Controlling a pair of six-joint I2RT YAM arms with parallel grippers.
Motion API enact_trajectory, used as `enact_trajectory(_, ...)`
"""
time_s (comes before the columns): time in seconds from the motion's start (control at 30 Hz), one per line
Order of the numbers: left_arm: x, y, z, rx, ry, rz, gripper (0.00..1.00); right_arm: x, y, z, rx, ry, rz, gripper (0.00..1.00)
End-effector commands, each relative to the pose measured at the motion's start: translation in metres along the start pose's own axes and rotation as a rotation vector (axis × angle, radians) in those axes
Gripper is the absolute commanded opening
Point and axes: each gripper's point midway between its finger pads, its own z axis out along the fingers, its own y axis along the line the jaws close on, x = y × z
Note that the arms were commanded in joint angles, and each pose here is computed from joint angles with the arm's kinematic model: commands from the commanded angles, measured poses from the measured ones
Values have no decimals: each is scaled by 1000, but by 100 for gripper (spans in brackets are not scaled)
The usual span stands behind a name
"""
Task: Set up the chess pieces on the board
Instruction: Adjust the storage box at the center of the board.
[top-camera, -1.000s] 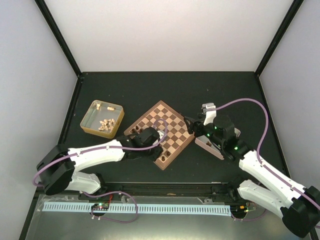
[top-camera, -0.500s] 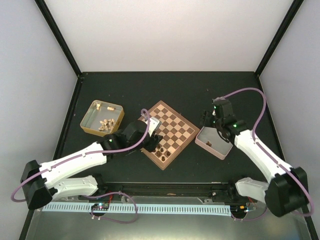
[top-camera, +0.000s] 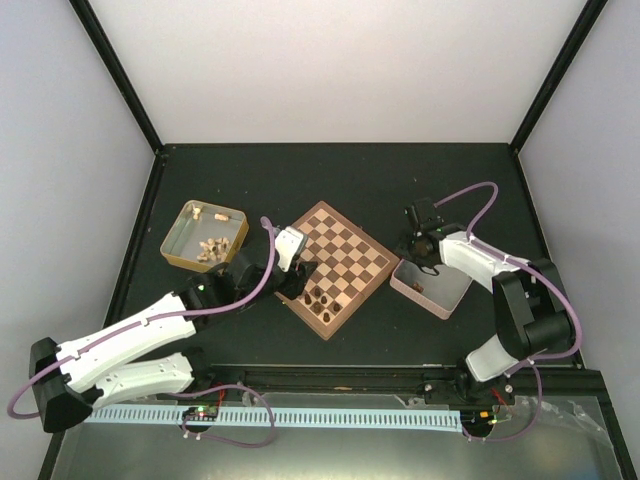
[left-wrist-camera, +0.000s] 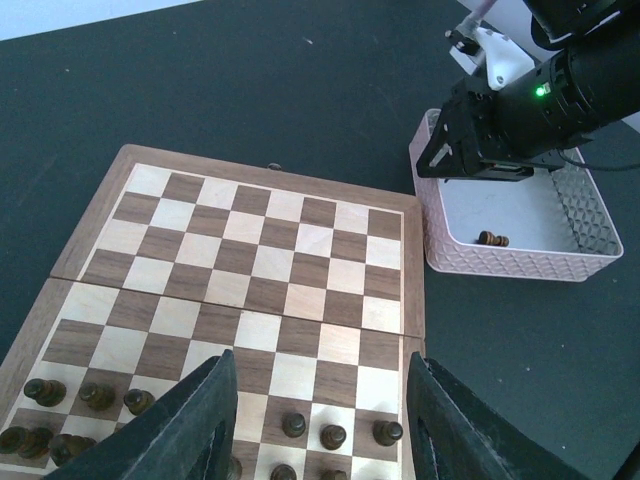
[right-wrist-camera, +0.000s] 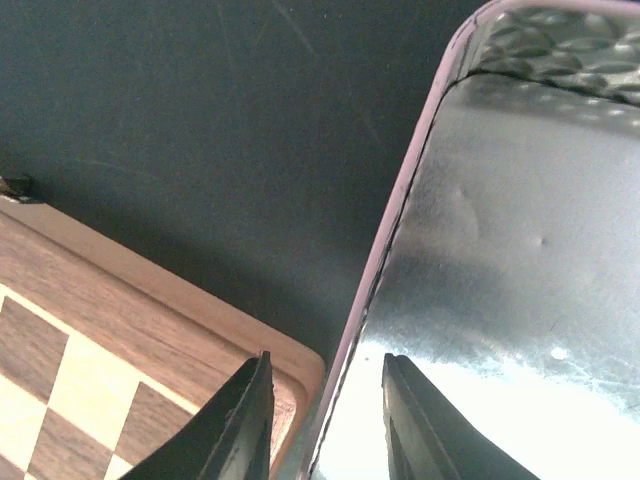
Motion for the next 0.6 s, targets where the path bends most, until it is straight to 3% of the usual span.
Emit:
enact_trajectory(0.0,-6,7,-2,-29,-35,-4,49,-27,-3,-6,29,-118,111,22)
enact_trajectory(0.37,-9,8,-8,-31,-49,1,49,-37,-42,-15,87,-232,335,2)
enact_trajectory(0.57,-11,7,-10,-26,-60,-1,49,-42,-62,-24,97,-305,570,1)
